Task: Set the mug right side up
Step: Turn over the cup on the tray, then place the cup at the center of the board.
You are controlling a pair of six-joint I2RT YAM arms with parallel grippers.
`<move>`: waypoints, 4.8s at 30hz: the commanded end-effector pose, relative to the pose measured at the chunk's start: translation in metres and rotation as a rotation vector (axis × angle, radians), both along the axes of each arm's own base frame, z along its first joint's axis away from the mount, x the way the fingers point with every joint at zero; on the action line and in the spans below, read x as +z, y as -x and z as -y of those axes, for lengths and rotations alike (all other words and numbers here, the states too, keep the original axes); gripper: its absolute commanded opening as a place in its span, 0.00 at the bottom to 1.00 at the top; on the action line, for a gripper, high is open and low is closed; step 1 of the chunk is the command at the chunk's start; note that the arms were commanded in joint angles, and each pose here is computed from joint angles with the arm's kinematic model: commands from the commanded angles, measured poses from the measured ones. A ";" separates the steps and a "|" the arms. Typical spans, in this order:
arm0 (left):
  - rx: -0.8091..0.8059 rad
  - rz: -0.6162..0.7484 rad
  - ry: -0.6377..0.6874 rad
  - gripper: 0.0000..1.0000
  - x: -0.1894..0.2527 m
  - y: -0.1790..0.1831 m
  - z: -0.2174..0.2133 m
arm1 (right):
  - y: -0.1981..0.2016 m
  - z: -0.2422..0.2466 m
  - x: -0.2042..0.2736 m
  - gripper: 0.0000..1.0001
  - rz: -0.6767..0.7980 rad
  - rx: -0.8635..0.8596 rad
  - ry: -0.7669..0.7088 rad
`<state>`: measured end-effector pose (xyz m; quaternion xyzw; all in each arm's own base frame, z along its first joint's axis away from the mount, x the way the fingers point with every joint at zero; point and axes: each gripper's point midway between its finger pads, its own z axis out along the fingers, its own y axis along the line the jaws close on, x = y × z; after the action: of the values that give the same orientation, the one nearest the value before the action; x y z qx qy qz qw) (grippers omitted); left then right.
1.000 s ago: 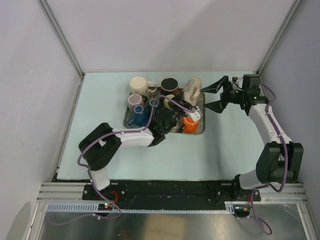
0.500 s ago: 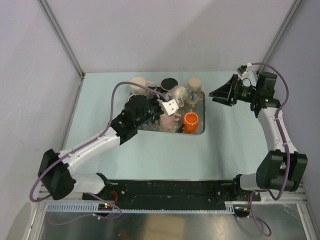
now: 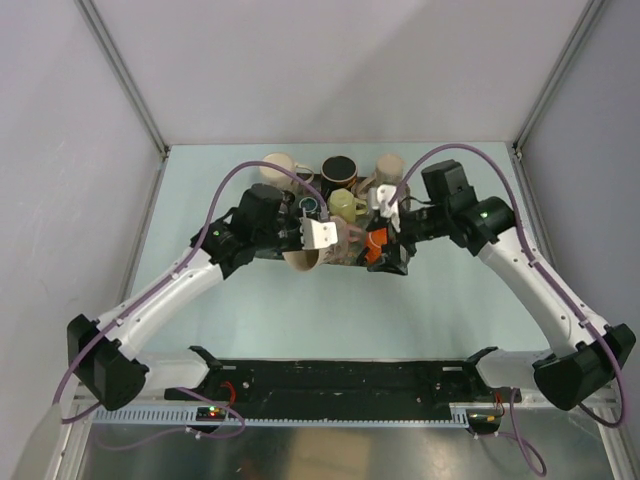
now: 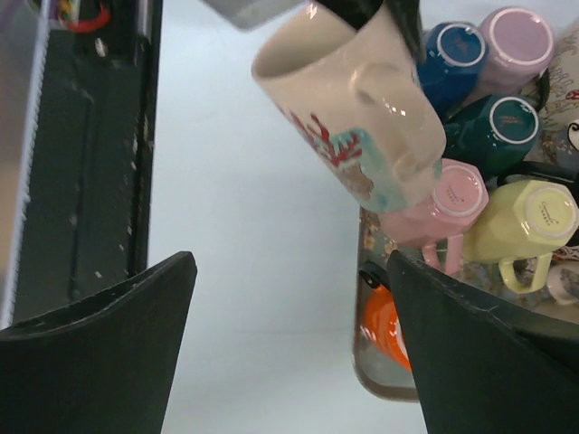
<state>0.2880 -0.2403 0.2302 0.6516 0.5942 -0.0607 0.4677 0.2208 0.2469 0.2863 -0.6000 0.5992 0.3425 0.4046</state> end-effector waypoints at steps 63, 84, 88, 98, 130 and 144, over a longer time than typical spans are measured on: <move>0.206 -0.590 0.465 0.38 -0.011 0.037 0.005 | 0.009 -0.071 0.000 0.00 0.186 0.060 -0.108; 0.237 -0.442 0.352 0.00 0.008 0.024 -0.012 | 0.010 -0.069 -0.072 0.54 0.140 0.113 0.087; 0.254 -0.458 0.354 0.00 0.012 0.022 -0.010 | 0.004 -0.073 -0.081 0.55 0.148 0.107 0.109; 0.270 -0.492 0.384 0.00 0.022 0.018 -0.003 | -0.010 -0.085 -0.090 0.45 0.216 0.096 0.130; 0.703 -0.176 0.466 1.00 0.070 -0.023 -0.087 | -0.141 0.110 0.065 0.00 0.223 -0.672 -0.191; 0.735 -0.152 0.392 1.00 0.050 -0.022 -0.099 | -0.267 0.302 0.008 0.00 0.277 -1.234 -0.114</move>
<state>0.3087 -0.1481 0.2780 0.2902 0.8012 -0.0659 0.5191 0.4466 -0.0271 0.2317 -0.1553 0.8252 0.0562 0.5401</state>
